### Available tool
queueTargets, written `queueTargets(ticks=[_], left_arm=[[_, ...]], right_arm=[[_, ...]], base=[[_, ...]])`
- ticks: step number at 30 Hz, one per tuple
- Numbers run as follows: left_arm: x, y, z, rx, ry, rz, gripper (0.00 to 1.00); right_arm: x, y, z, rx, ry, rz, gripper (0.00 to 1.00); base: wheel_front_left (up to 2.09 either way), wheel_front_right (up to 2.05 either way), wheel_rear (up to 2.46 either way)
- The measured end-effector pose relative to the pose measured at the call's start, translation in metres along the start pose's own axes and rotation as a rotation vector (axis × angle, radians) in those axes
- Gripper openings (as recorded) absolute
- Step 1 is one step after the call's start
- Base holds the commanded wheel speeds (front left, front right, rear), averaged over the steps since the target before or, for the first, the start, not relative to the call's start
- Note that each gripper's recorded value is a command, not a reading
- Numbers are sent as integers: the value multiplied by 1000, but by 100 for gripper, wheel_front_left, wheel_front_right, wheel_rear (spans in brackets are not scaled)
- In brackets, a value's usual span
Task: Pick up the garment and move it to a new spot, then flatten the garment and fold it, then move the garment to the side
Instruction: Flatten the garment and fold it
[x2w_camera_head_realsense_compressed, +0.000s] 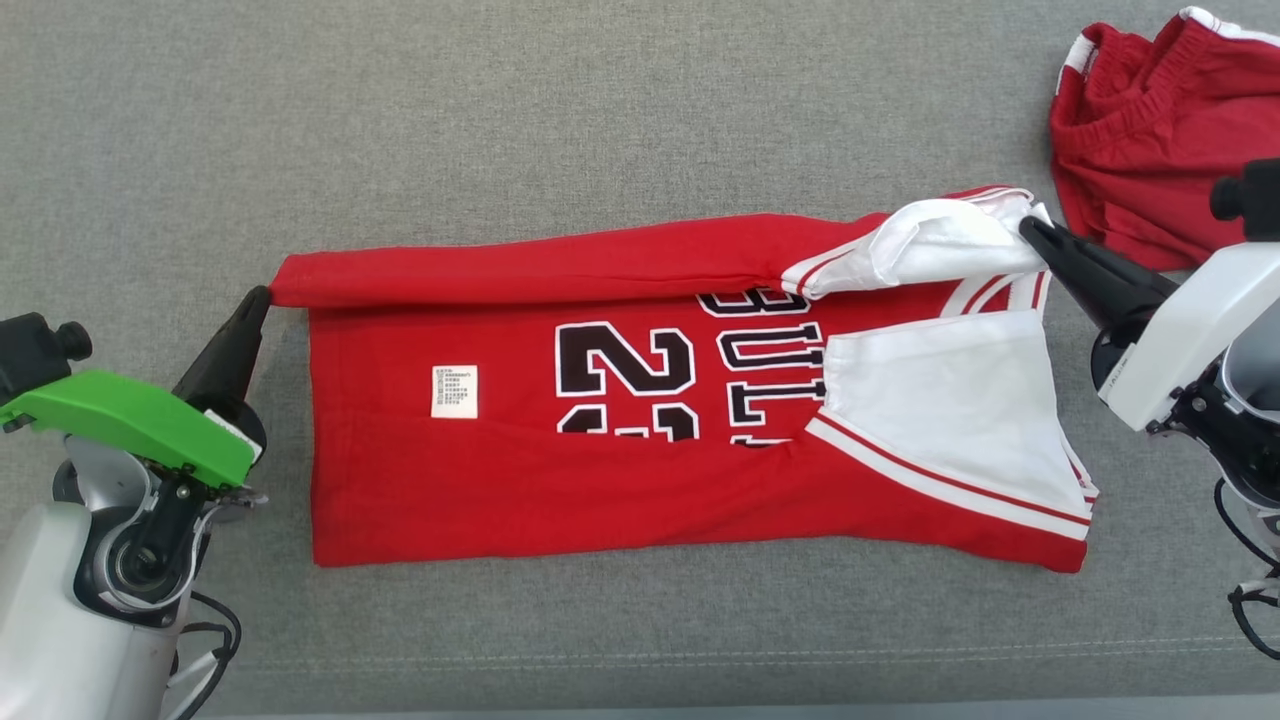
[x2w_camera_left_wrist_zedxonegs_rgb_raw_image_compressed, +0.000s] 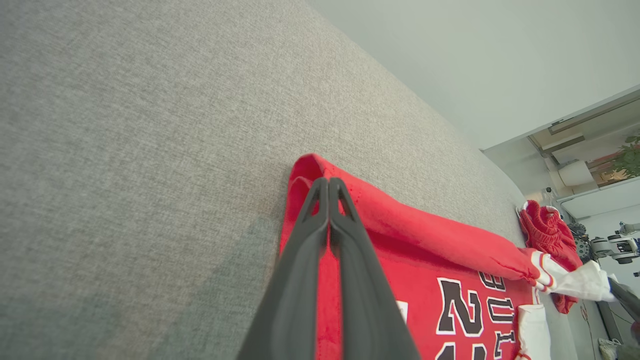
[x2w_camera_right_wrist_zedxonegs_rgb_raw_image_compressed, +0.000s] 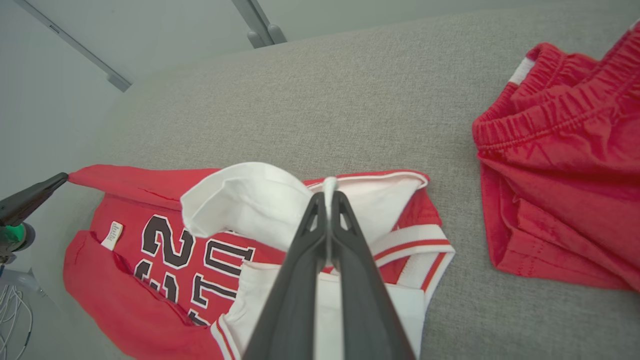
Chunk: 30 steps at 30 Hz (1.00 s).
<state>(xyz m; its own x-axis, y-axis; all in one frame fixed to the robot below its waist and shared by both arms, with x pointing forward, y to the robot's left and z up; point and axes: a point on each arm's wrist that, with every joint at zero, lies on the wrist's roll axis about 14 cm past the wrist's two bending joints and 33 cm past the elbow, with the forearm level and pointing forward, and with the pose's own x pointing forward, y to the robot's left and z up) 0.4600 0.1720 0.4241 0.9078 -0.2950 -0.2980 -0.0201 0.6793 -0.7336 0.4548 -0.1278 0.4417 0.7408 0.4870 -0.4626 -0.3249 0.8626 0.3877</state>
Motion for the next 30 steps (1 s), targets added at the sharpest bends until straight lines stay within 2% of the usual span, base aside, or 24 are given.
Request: queueTargets(ticks=[17,30], left_arm=[[-19,-2,-3,-26,-17,1,0],[-26,1,-12,-44,-8,10,0]], right_arm=[[-17,4,-5,15,-16,-9,0],[-32,7,-28,55,19,-23,0]], base=[[0,0,0],[0,0,0]])
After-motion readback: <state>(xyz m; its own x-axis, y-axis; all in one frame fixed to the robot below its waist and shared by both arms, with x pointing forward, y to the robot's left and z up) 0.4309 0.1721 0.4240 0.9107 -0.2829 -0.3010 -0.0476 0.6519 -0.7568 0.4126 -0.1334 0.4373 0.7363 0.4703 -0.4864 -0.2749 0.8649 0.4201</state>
